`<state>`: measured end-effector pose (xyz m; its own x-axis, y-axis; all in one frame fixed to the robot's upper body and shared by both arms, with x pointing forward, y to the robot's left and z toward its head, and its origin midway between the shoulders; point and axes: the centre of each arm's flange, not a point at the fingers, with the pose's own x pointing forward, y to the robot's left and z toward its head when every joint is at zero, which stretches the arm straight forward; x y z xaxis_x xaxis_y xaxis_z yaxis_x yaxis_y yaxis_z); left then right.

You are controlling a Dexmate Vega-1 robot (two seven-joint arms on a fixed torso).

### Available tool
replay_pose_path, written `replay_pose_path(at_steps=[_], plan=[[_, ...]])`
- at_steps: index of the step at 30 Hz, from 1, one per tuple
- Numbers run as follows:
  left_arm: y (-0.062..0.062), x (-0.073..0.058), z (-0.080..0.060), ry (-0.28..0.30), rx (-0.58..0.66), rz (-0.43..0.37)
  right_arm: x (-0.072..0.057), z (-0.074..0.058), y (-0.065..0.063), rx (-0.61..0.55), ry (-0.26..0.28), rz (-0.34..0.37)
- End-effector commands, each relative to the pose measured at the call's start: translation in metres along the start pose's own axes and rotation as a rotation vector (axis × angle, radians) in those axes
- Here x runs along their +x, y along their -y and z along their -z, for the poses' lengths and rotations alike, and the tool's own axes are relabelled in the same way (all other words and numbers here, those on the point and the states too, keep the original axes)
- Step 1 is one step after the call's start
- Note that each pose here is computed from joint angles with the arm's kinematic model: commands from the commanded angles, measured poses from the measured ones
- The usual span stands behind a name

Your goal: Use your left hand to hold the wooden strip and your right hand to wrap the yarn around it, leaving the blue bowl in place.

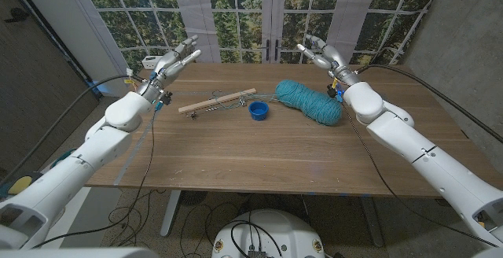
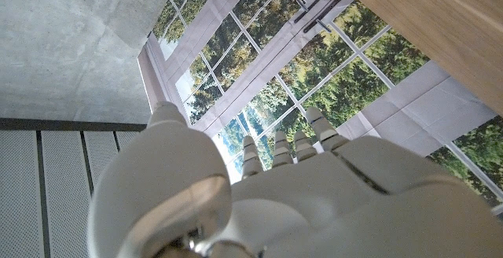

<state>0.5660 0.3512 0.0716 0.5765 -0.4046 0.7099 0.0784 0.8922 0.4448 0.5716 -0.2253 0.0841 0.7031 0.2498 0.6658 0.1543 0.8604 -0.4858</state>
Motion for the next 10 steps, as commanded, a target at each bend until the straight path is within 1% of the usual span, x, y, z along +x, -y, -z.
replay_pose_path(at_steps=[1,3,4,6,8,10], plan=[[-0.001,-0.027,0.03,0.0,-0.152,0.027,-0.005,-0.004,-0.002,0.21,0.121,0.161],[-0.002,-0.035,0.036,-0.014,-0.14,-0.002,-0.007,-0.004,-0.009,0.221,0.133,0.191],[-0.002,-0.039,0.04,-0.022,-0.166,-0.03,-0.008,-0.004,-0.013,0.226,0.137,0.199],[-0.005,-0.043,0.046,-0.053,-0.157,-0.021,-0.008,-0.003,-0.019,0.24,0.133,0.197],[-0.006,-0.047,0.054,-0.034,-0.189,-0.069,-0.01,-0.005,-0.022,0.24,0.128,0.206],[-0.006,-0.053,0.054,-0.042,-0.18,-0.064,-0.011,-0.009,-0.022,0.24,0.135,0.213]])
